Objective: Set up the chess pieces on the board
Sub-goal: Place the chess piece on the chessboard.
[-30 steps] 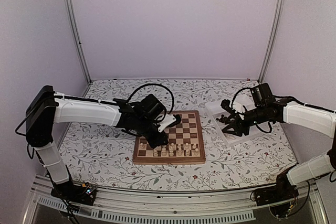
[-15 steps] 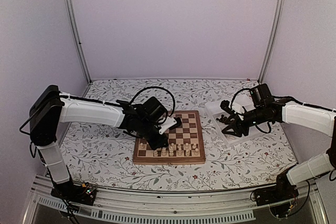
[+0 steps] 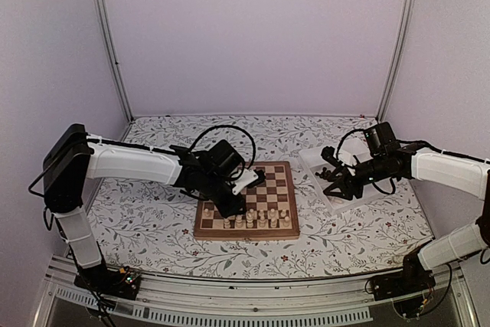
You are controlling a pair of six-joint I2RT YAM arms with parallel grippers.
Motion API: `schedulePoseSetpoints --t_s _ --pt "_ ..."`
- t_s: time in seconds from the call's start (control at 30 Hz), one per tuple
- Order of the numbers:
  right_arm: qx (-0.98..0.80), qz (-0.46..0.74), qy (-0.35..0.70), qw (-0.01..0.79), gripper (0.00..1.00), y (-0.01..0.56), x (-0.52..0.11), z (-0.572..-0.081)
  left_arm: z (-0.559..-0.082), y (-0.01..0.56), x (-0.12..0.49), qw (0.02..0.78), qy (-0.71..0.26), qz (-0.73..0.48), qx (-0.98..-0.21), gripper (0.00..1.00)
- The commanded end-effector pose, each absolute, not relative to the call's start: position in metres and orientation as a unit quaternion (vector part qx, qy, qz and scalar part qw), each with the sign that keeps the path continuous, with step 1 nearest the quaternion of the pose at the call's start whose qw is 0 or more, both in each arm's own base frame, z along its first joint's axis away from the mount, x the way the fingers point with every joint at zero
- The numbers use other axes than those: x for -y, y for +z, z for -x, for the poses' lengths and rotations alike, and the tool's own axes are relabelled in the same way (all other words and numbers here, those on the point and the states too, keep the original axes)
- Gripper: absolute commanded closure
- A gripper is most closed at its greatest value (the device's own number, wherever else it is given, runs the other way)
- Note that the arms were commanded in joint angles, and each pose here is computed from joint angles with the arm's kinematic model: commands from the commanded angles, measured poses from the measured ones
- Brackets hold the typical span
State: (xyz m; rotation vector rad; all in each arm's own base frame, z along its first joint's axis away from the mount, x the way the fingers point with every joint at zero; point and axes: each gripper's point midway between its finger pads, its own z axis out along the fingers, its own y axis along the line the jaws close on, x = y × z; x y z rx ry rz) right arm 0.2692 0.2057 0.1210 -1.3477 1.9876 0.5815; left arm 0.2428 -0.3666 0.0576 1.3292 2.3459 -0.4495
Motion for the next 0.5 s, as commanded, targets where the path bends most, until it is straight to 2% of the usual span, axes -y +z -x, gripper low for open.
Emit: schedulePoseSetpoints --t_s 0.0,0.23,0.47 --pt "-0.76 0.518 0.225 0.322 0.49 0.119 -0.206 -0.268 -0.252 0.061 0.372 0.214 -0.168 -0.473 -0.838 0.78" --pt "-0.762 0.513 0.222 0.326 0.49 0.123 -0.206 -0.271 -0.256 0.078 0.375 0.23 -0.171 -0.469 -0.835 0.73" --pt "-0.818 0.43 0.179 0.338 0.51 0.13 -0.162 -0.304 -0.286 0.16 0.37 0.338 -0.138 -0.446 -0.817 0.63"
